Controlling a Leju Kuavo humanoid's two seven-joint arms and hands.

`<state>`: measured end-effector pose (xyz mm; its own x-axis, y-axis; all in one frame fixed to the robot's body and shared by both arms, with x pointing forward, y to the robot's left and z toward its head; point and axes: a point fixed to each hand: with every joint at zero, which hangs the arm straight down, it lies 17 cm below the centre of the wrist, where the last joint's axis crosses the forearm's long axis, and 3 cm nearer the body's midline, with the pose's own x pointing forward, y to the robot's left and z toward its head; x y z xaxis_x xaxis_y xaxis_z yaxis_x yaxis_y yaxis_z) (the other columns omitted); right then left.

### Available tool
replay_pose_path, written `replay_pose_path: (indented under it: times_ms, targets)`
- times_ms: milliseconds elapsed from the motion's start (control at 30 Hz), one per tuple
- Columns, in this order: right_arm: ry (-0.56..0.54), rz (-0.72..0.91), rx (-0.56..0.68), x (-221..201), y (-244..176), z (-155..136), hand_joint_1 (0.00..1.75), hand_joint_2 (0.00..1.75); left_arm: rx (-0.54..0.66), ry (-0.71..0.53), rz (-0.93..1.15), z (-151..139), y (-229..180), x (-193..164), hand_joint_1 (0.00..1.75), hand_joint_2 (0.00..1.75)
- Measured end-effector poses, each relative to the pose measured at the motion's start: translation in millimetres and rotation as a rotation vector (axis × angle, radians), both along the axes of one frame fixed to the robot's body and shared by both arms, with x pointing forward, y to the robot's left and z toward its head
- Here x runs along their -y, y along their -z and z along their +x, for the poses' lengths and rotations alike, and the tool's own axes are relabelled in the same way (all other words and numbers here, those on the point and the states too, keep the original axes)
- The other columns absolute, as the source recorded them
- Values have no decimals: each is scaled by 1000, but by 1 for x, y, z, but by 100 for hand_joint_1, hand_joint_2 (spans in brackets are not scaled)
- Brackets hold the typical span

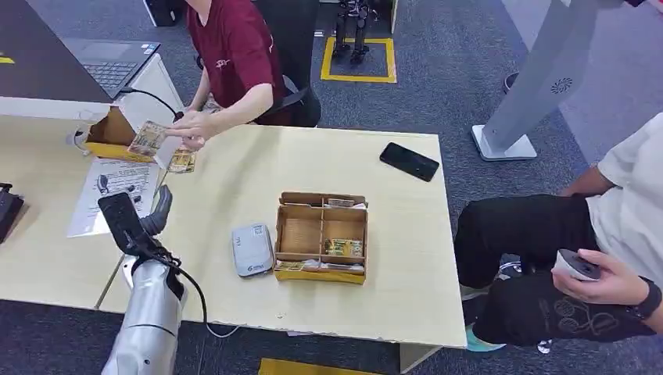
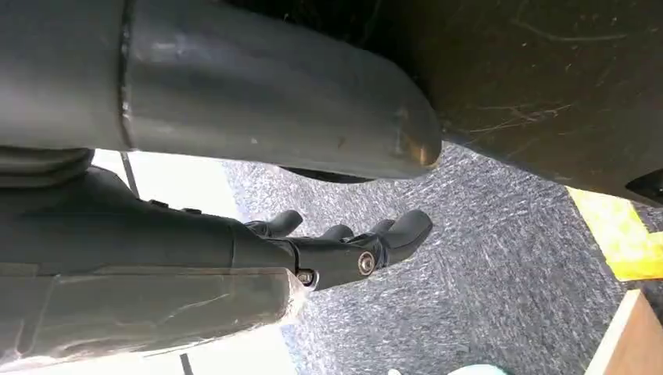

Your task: Pass the card to the sensor for recognition and then transmit it.

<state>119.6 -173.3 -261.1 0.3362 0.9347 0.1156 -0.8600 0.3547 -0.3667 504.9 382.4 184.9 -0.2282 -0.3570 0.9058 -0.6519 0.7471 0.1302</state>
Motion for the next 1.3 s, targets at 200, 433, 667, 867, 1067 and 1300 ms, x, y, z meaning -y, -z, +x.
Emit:
replay_pose_path:
  times_ms: [200,433,667,867,1067,1300]
  targets:
    - [0,0,1,0,0,0,0,0,-20,24,-23,5,7,4,0,175]
    - [11,2,13,1,0,2,0,0,-42,240,-89,15,21,42,0,175]
    - [41,3,4,5,1,-2,0,0,-4,496,37,-29,18,115,0,175]
    - [67,2,3,8,2,-3,0,0,83,644,105,-71,-4,154,0,175]
    - [94,3,8,11,2,-3,0,0,148,543,502,-123,-33,191,0,175]
    - [104,2,8,12,2,-3,0,0,180,469,777,-163,-36,241,0,175]
